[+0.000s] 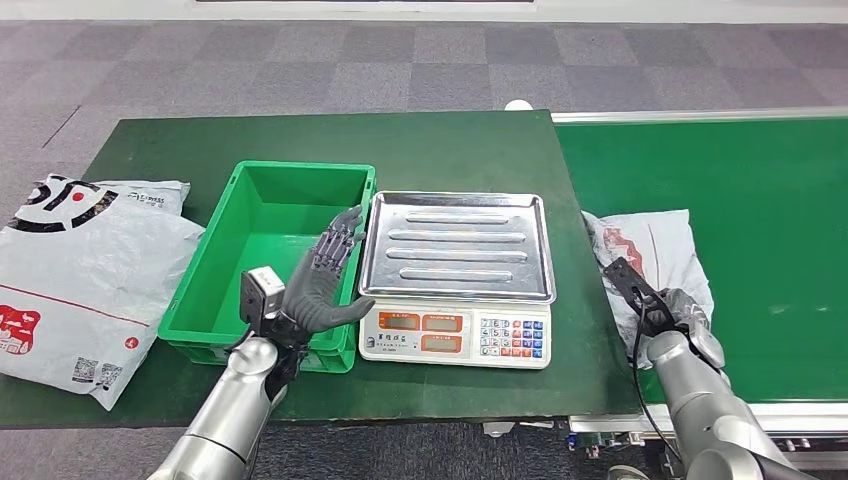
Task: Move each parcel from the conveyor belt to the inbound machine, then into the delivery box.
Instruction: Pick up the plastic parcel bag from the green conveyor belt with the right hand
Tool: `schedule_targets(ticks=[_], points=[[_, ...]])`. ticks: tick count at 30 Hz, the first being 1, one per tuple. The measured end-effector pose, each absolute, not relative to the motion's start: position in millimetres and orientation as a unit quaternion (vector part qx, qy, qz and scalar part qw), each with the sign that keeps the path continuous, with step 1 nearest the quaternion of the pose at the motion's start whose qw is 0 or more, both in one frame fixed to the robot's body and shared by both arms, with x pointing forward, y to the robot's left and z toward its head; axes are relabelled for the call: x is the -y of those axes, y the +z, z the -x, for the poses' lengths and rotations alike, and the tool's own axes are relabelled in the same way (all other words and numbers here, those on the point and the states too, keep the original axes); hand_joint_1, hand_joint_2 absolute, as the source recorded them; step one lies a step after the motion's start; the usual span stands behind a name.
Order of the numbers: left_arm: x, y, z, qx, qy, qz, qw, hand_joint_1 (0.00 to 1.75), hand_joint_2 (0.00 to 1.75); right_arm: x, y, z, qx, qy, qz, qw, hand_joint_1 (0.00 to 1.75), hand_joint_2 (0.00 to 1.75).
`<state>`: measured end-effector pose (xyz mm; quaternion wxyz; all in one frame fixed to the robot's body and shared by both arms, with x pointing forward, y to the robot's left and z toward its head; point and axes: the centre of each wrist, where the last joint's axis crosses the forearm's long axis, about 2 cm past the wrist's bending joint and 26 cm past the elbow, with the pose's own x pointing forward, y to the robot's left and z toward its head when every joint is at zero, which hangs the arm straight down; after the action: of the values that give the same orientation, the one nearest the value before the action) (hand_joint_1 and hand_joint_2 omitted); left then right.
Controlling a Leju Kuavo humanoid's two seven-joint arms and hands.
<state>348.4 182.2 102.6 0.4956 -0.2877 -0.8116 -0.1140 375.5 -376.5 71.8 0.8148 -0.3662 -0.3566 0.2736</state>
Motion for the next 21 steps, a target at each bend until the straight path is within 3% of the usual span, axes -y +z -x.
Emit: schedule_targets(ticks=[10, 21], points=[[-181, 101, -349, 0.809, -0.115, 0.291, 0.499, 0.0, 1.75, 381, 70, -371, 0.407, 0.258, 0.381, 0.789, 1.75, 1.75], [-180, 101, -346, 0.81, -0.114, 0.292, 0.497, 0.0, 1.75, 384, 83, -368, 0.591, 0.182, 0.427, 0.66, 1.75, 1.75]])
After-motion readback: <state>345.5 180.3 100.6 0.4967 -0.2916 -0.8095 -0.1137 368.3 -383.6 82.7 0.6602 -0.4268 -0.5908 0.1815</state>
